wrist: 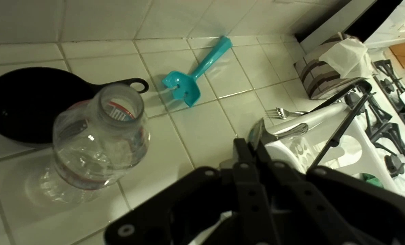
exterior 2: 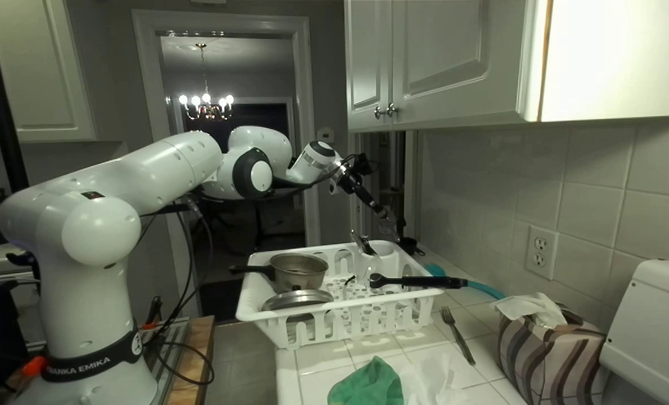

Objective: Place the silver spoon from the counter on the dishrack.

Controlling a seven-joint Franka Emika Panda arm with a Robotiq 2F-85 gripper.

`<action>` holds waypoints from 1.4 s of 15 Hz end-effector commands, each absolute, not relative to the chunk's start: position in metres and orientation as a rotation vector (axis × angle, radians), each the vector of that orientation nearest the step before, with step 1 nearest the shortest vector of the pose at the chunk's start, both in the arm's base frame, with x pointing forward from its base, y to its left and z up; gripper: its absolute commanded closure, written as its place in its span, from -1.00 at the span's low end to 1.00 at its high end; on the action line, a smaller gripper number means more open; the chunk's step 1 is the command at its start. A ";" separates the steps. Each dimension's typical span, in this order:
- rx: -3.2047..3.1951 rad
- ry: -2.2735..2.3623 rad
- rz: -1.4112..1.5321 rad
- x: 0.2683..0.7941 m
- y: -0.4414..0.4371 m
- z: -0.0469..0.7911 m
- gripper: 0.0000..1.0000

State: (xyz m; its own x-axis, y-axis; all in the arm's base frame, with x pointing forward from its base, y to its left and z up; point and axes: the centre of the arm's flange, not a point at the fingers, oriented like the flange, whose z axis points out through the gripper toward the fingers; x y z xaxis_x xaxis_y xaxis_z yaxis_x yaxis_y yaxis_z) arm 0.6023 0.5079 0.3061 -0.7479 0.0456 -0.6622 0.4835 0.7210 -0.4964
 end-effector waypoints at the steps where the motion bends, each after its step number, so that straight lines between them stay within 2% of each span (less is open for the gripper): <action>1: 0.438 2.243 -0.834 0.611 0.523 0.305 0.98; 12: 0.532 2.165 -0.752 0.634 0.511 0.314 0.98; 21: 0.771 2.053 -0.652 0.617 0.501 0.322 0.98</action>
